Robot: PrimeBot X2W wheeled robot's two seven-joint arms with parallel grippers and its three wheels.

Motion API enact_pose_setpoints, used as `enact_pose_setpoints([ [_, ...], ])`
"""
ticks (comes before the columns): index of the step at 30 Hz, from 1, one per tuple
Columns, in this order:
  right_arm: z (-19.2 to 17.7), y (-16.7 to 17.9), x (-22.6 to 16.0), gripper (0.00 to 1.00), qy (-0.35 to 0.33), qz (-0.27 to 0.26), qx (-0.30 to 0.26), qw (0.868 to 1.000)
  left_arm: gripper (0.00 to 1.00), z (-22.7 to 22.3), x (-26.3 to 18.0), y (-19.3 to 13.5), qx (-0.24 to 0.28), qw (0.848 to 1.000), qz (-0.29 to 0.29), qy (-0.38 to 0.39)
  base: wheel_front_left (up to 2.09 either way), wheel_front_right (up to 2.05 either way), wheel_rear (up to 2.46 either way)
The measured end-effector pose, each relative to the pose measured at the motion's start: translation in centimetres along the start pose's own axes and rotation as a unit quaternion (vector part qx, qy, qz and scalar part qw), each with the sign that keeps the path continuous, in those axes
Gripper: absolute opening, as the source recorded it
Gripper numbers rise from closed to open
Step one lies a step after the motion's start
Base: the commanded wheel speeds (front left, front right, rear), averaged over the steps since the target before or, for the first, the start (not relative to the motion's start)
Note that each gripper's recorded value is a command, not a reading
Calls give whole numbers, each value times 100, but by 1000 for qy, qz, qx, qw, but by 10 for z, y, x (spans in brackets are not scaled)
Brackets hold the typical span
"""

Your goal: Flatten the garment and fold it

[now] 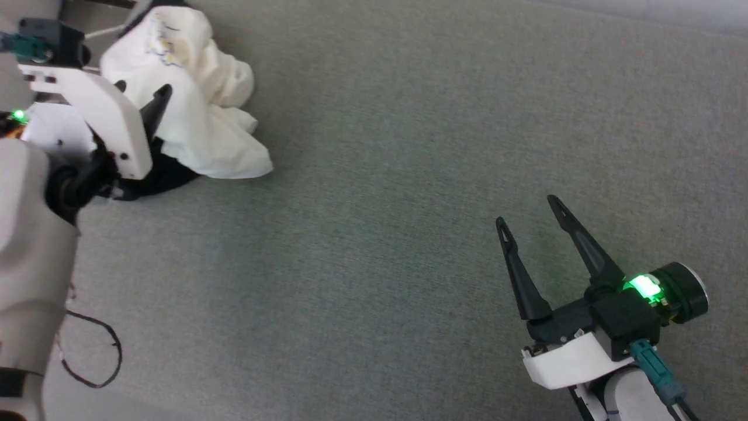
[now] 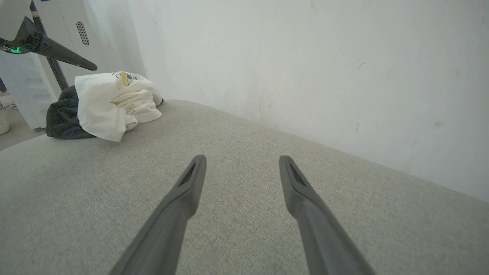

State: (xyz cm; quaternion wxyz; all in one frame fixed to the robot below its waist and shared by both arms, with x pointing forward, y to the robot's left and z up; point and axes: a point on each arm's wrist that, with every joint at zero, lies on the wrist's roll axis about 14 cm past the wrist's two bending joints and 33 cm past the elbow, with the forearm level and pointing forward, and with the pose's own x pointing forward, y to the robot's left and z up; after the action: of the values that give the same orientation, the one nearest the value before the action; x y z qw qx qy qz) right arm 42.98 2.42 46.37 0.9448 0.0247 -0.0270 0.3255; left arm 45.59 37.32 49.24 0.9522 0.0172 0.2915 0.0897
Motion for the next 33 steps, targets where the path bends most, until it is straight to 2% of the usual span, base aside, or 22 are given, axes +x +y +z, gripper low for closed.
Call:
enact_pose_setpoints([
  [6, -16, -18, -3, 100, 15, -23, 8, 1000, 100, -31, 34, 1, -2, 994, -7, 113, 0, 0, 0],
  [14, -38, -37, -13, 100, 40, -51, 13, 998, 100, -88, 59, -11, -47, 968, -21, 244, 0, 0, 0],
  [15, -39, -39, -14, 100, 43, -54, 13, 998, 91, -90, 60, -11, -56, 965, -22, 254, 0, 0, 0],
  [16, -40, -41, -15, 100, 45, -56, 13, 997, 20, -91, 61, -12, -64, 963, -25, 261, 0, 0, 0],
  [17, -41, -42, -16, 100, 47, -59, 12, 997, 0, -90, 61, -12, -69, 962, -27, 262, 0, 0, 0],
  [25, -29, -44, -19, 100, 39, -64, 3, 997, 0, -63, 57, -5, -62, 984, -21, 168, 0, 0, 0],
  [28, -21, -41, -20, 100, 33, -63, 6, 997, 0, -37, 50, 4, -60, 993, -14, 103, 0, 0, 0],
  [30, -10, -39, -20, 100, 20, -63, 6, 998, 0, -15, 41, 12, -40, 998, -6, 53, 0, 0, 0],
  [33, 8, -38, -22, 100, 1, -66, 3, 998, 0, 37, 23, 23, -23, 998, 3, -61, 0, 0, 0],
])
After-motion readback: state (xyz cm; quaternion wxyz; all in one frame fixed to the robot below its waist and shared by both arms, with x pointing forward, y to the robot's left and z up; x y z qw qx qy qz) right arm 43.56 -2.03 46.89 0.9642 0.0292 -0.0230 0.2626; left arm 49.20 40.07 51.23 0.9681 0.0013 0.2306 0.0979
